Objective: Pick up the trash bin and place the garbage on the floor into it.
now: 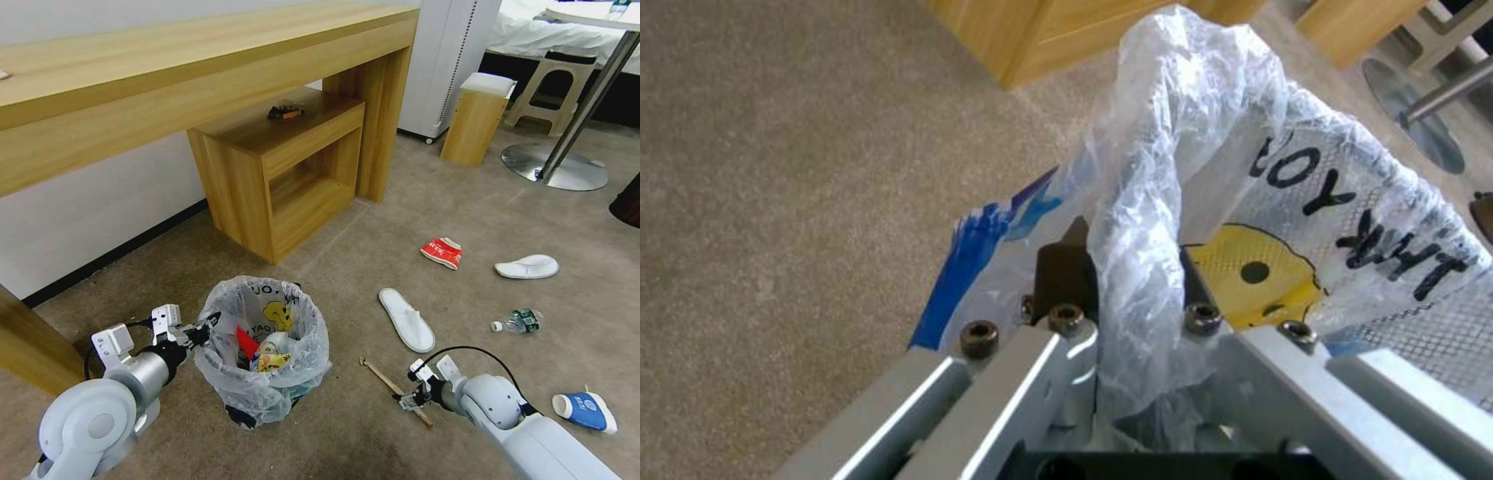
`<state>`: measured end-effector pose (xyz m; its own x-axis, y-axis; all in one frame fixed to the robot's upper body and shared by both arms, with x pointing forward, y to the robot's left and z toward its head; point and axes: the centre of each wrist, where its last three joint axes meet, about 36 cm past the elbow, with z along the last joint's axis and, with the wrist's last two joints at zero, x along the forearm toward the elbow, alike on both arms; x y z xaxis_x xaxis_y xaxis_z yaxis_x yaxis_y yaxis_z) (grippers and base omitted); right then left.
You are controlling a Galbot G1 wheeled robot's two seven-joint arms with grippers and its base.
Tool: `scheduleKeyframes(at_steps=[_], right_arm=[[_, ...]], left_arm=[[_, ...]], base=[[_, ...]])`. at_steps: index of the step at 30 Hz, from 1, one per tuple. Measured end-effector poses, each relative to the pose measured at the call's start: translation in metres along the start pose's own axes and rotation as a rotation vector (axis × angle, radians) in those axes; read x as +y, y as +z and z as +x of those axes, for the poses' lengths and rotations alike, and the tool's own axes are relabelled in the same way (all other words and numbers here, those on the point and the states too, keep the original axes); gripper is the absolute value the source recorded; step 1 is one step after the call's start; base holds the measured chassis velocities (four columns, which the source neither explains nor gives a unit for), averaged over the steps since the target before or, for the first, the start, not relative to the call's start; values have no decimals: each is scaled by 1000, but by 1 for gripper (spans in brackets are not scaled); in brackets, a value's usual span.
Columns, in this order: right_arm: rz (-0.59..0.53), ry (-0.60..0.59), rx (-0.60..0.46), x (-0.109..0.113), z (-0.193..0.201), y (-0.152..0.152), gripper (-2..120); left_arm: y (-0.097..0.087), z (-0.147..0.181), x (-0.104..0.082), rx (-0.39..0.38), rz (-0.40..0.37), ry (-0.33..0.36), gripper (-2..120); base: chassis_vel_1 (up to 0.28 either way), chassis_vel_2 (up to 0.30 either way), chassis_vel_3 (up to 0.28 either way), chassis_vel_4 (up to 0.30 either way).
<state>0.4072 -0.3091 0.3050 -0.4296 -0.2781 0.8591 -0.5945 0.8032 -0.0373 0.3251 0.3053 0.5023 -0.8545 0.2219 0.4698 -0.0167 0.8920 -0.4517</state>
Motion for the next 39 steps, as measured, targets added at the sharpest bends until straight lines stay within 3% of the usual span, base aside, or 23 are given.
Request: scheduleKeyframes(at_steps=[2,7,39], right_arm=[[0,-3,2,1,-1,1,68],[6,-2,6,2,-1,3,59],[35,8,28,4,-30,19,61]], left_arm=[[0,0,0,0,0,0,3],[0,0,0,0,0,0,3],[1,3,-1,0,-5,1,3]], base=[[0,0,0,0],[0,0,0,0],[0,0,0,0]])
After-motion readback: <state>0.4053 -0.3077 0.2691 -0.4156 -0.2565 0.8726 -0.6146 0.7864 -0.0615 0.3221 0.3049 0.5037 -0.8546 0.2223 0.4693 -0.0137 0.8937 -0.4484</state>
